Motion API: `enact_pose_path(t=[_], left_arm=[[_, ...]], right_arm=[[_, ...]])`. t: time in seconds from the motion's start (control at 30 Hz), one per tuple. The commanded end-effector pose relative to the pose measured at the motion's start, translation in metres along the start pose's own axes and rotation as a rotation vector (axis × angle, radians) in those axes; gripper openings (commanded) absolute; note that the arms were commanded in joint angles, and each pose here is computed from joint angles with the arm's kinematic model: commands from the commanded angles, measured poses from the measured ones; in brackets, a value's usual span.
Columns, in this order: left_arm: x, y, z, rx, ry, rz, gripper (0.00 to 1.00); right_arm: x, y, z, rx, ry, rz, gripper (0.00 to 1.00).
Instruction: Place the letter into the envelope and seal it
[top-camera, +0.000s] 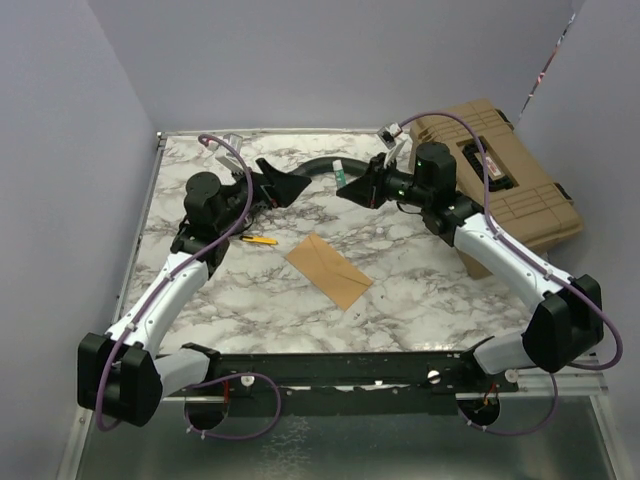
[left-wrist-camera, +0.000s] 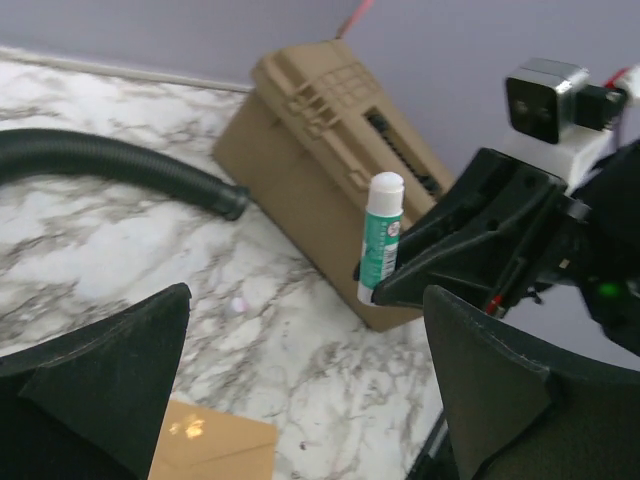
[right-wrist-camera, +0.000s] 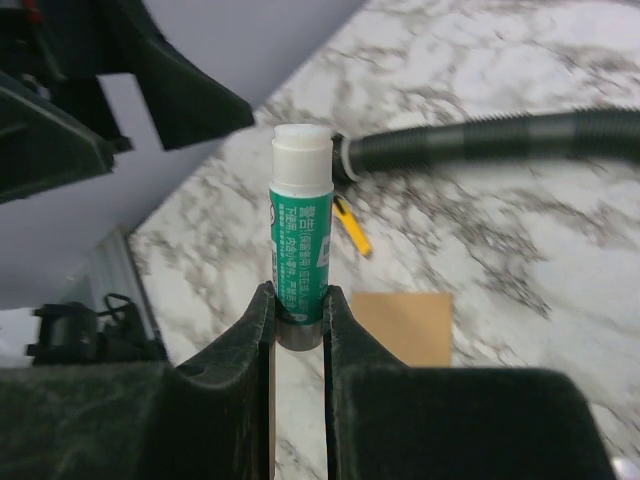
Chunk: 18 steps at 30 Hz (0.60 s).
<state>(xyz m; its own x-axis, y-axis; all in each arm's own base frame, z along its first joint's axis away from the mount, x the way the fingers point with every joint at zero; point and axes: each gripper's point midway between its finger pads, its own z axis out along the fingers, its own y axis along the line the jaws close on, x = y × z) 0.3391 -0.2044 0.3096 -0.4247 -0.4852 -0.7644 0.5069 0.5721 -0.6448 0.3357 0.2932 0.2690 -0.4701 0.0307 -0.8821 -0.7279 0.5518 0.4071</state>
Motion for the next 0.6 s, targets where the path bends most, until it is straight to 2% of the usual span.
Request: enact_pose_path(t=[0.0,0.03,0.17,0.47,0.57], left_arm=[[-0.024,-0.072,0.0,0.324,-0.008,-0.012,0.98],[-0.026,-0.079,0.0,0.358,-0.007,-0.032,0.97],[-0.024,-0.101,0.001,0.472,0.024,-0.103,0.79],[-0.006,-0.112,0.005,0.536,0.101,-0.095,0.62],[0.0,-0.112,0.006,0.541,0.119,-0.099,0.54]], right_arm=[[-0.041,0.071,-0.01,-0.336,-0.095,0.043,0.04],[-0.044,0.078,-0.013,-0.377,-0.092,0.044,0.03],[-0.047,0.098,-0.017,-0.496,-0.07,0.075,0.01],[-0.04,0.105,-0.012,-0.564,-0.028,0.123,0.0],[-0.037,0.106,-0.012,-0.569,-0.02,0.13,0.01]])
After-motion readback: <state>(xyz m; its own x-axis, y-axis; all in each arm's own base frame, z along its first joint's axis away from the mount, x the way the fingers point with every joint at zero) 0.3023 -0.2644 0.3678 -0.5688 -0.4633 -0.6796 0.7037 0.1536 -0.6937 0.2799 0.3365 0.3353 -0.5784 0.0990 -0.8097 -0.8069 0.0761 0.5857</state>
